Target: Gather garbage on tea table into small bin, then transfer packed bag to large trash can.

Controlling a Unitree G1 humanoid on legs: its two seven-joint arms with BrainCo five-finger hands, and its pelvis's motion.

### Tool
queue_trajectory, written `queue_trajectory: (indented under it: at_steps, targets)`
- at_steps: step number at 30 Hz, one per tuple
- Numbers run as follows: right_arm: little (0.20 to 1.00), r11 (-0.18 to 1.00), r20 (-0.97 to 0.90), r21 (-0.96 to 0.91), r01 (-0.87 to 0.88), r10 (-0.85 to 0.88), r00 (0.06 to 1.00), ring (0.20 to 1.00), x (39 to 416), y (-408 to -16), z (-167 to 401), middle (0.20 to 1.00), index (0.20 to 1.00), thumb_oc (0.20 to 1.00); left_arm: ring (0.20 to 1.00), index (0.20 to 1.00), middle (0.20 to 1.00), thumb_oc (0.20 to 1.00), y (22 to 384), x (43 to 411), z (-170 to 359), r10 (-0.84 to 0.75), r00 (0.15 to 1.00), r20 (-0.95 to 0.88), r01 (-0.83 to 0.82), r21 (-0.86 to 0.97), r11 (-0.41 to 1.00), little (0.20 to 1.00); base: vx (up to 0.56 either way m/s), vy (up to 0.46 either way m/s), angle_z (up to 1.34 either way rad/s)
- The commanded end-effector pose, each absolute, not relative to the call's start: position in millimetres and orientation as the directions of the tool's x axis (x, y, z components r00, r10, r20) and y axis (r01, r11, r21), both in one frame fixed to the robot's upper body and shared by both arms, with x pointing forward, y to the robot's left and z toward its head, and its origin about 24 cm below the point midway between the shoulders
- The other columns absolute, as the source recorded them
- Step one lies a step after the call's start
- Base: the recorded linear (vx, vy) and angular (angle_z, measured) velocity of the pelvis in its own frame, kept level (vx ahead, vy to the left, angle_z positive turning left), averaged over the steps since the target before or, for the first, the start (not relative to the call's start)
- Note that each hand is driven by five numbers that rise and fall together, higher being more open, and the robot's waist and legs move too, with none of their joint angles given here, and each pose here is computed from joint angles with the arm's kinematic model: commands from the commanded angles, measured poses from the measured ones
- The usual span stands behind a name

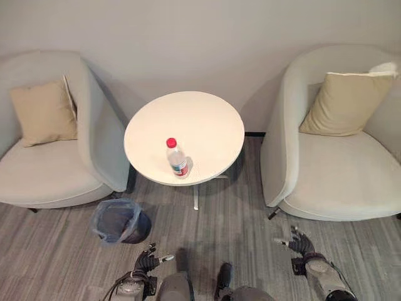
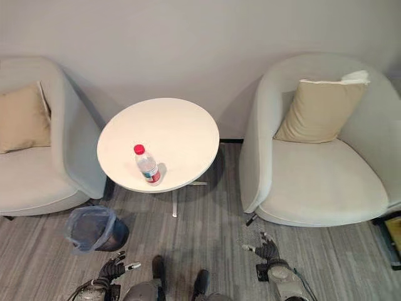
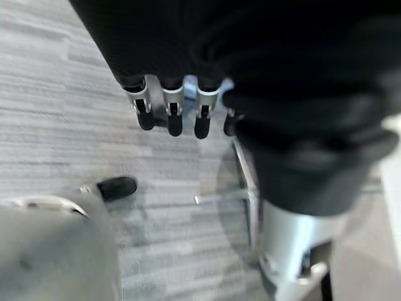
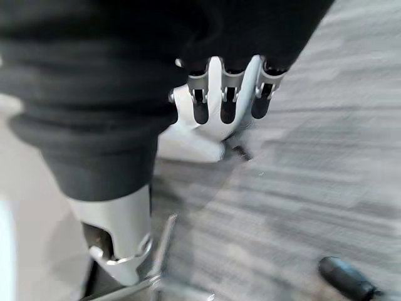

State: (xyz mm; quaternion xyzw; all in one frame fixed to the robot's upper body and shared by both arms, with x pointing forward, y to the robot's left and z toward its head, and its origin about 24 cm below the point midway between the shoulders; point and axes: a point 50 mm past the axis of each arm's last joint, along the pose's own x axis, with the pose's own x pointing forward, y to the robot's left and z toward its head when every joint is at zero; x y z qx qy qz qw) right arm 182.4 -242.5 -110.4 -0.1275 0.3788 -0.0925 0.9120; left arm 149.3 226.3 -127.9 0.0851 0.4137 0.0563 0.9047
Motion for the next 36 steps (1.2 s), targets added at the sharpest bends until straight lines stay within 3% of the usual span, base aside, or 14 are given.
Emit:
queue_trajectory:
  at_steps: [1,10,26,36]
  targets:
    - [1.000,0.940,-0.612,-0.328,0.094,-0.287,0.737,1.000,185.0,-252.4,-99.9,1.000,1.000,1.000,1.000,1.000,1.000,1.000,241.0,156.6,-119.6,0.207,0.684,-0.699,-0.032,0.255,0.966,1.000,0.18,0.307,-0.12]
    - [1.000,0.952,-0.626,-0.306,0.030,-0.225,0.746,1.000,193.0,-232.8,-103.1,1.000,1.000,1.000,1.000,1.000,1.000,1.000,271.0,154.5,-113.2,0.297,0.666,-0.684,-0.081,0.330,0.941,1.000,0.10,0.227,-0.02]
    - [1.000,0.883,-0.498,-0.461,-0.094,-0.169,0.850,1.000,211.1,-242.1,-73.3,1.000,1.000,1.000,1.000,1.000,1.000,1.000,247.9,149.0,-123.4,0.225,0.657,-0.719,-0.020,0.282,0.959,1.000,0.03,-0.053,0.38]
    - [1.000,0.819,-0.324,-0.562,-0.115,-0.090,0.942,1.000,231.9,-239.7,-32.7,1.000,1.000,1.000,1.000,1.000,1.000,1.000,242.8,148.9,-123.9,0.214,0.664,-0.717,0.017,0.301,0.954,1.000,0.05,0.158,0.22]
